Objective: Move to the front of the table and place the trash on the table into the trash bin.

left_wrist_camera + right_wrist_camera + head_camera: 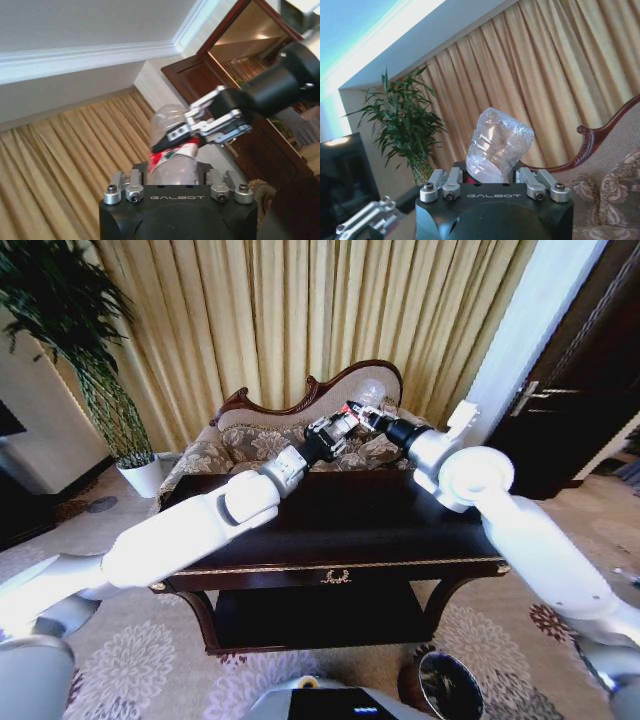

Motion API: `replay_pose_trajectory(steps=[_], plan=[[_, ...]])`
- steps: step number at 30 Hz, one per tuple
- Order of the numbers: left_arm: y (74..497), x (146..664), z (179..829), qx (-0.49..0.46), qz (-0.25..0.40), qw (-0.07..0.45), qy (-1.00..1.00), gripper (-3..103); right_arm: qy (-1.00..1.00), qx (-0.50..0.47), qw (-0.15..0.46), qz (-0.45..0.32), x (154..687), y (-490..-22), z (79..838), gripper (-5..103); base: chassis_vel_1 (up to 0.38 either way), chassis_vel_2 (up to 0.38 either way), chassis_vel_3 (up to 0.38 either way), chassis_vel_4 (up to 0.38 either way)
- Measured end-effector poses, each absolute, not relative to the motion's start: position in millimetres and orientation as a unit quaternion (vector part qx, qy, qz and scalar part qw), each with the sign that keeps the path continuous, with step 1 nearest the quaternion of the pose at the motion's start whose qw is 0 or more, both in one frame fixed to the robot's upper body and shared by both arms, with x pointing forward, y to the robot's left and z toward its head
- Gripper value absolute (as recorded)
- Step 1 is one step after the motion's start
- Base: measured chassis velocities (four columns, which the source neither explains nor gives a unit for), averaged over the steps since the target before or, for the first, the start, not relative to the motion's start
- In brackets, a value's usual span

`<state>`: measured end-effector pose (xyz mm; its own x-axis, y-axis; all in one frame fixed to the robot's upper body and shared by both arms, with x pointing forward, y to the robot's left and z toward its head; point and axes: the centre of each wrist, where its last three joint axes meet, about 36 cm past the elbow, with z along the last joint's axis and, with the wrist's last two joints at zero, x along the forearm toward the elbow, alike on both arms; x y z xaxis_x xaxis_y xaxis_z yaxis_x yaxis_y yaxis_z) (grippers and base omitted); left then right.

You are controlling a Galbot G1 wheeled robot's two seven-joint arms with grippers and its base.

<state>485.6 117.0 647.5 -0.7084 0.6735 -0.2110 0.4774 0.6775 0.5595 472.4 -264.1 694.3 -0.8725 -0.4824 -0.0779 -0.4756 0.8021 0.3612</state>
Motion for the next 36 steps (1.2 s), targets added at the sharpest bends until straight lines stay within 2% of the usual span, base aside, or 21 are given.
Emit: replay_pose_trajectory(steps=[1, 3, 4, 7, 8, 10, 11, 13, 19, 22, 25, 27, 29, 31, 36], plan=[[119, 486, 649, 0.318, 0.233, 0.200, 0.897, 53, -0.950, 0.249, 0.009, -0.189, 472, -267, 693, 41, 0.000, 0.000, 0.000, 0.000], [125, 487, 653, 0.303, 0.216, 0.191, 0.908, 64, -0.954, 0.232, 0.010, -0.192, 472, -275, 688, 37, 0.000, 0.000, 0.000, 0.000], [125, 487, 653, 0.303, 0.216, 0.191, 0.908, 64, -0.954, 0.232, 0.010, -0.192, 472, -275, 688, 37, 0.000, 0.000, 0.000, 0.000], [135, 487, 659, 0.288, 0.201, 0.187, 0.918, 81, -0.958, 0.212, 0.012, -0.191, 474, -288, 681, 30, 0.000, 0.000, 0.000, 0.000], [135, 487, 659, 0.288, 0.201, 0.187, 0.918, 81, -0.958, 0.212, 0.012, -0.191, 474, -288, 681, 30, 0.000, 0.000, 0.000, 0.000], [143, 485, 664, 0.279, 0.184, 0.177, 0.926, 92, -0.961, 0.201, 0.005, -0.192, 473, -296, 680, 25, 0.000, 0.000, 0.000, 0.000], [143, 485, 664, 0.279, 0.184, 0.177, 0.926, 92, -0.961, 0.201, 0.005, -0.192, 473, -296, 680, 25, 0.000, 0.000, 0.000, 0.000], [154, 481, 669, 0.270, 0.174, 0.171, 0.932, 98, -0.963, 0.191, 0.000, -0.192, 472, -302, 679, 25, 0.000, 0.000, 0.000, 0.000], [173, 472, 677, 0.249, 0.155, 0.161, 0.942, 100, -0.966, 0.177, -0.009, -0.188, 469, -308, 679, 25, 0.000, 0.000, 0.000, 0.000], [211, 462, 686, 0.203, 0.133, 0.156, 0.958, 100, -0.973, 0.147, -0.020, -0.175, 467, -316, 680, 25, 0.000, 0.000, 0.000, 0.000], [222, 458, 684, 0.191, 0.129, 0.148, 0.962, 100, -0.976, 0.137, -0.024, -0.166, 466, -319, 679, 25, 0.000, 0.000, 0.000, 0.000], [252, 444, 674, 0.157, 0.121, 0.119, 0.973, 100, -0.985, 0.101, -0.033, -0.137, 463, -327, 675, 25, 0.000, 0.000, 0.000, 0.000], [262, 439, 672, 0.142, 0.118, 0.113, 0.976, 100, -0.988, 0.087, -0.037, -0.121, 461, -329, 672, 25, 0.000, 0.000, 0.000, 0.000], [285, 428, 674, 0.101, 0.101, 0.102, 0.985, 100, -0.995, 0.052, -0.043, -0.069, 457, -334, 663, 25, 0.000, 0.000, 0.000, 0.000], [310, 420, 672, 0.045, 0.067, 0.060, 0.995, 100, -0.999, 0.001, -0.034, -0.001, 449, -334, 650, 25, 0.000, 0.000, 0.000, 0.000]])
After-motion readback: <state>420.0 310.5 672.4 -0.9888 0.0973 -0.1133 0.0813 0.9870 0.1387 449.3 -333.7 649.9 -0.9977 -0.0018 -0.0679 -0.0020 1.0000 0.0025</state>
